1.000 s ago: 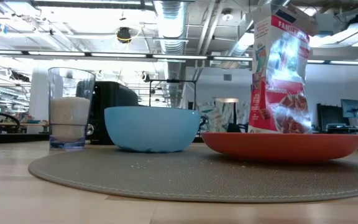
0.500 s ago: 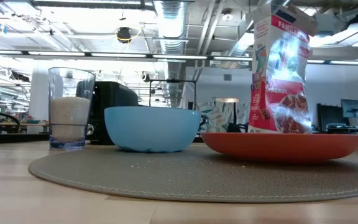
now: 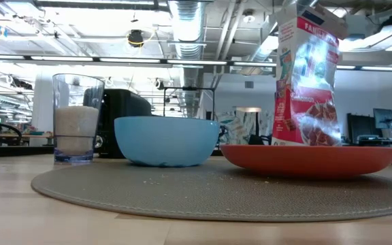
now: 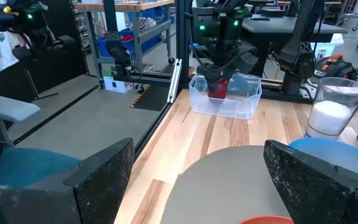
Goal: Arrange a breakfast setting
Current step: Put the apple on the gray placemat
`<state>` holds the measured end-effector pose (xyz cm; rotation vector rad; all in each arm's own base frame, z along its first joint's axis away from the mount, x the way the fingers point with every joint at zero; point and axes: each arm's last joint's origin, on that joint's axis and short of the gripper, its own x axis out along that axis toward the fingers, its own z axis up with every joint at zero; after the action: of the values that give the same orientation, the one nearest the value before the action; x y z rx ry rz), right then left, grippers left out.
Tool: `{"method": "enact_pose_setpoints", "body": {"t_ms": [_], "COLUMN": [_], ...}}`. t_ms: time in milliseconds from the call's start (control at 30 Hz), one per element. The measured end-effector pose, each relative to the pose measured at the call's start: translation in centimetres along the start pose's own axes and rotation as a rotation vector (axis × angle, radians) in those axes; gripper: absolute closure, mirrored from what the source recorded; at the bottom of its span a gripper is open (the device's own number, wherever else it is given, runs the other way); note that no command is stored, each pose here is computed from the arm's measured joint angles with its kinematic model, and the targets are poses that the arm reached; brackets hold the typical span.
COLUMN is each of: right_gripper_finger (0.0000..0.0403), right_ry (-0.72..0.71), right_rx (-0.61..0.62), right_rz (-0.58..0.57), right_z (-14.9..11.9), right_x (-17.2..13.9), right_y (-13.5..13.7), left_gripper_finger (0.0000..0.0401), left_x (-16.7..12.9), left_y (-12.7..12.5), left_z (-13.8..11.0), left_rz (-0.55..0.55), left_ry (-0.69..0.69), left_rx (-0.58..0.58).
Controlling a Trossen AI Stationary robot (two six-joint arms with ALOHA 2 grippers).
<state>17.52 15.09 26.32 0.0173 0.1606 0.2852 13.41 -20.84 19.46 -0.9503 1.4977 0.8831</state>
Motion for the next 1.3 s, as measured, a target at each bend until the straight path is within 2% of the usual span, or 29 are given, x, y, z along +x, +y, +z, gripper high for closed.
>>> {"method": "enact_pose_setpoints", "body": {"t_ms": [167,267,567,833,1133,1300], "right_gripper_finger": [0.0017,0.0017,0.0017,0.0017,0.0017,0.0017], "right_ry": [0.000,0.000,0.001,0.001,0.001,0.001], "right_rx": [0.004,0.005,0.005,0.005,0.005,0.005], "right_rz": [-0.014,-0.018,-0.018,-0.018,-0.018,-0.018], "right_z": [0.0,0.0,0.0,0.0,0.0,0.0], "right_x": [0.1,0.2,0.2,0.2,0.2,0.2], "right_y": [-0.3,-0.4,-0.4,-0.4,-0.4,-0.4], "left_gripper_finger": [0.0139,0.0165,0.0155,0.0161,0.0160,0.0159], "left_x": [0.0,-0.1,-0.4,-4.4,-9.1,-10.0], "left_y": [0.0,-0.2,-0.2,-0.5,-1.5,-1.9], "left_z": [0.0,-0.1,-0.1,-0.7,-1.0,-0.4], "left_rz": [-0.003,-0.018,-0.014,0.007,-0.147,-0.161], "left_ry": [0.001,0.000,-0.005,-0.064,-0.193,-0.227], "left_rx": [0.037,0.063,0.097,0.096,0.128,0.143]}}
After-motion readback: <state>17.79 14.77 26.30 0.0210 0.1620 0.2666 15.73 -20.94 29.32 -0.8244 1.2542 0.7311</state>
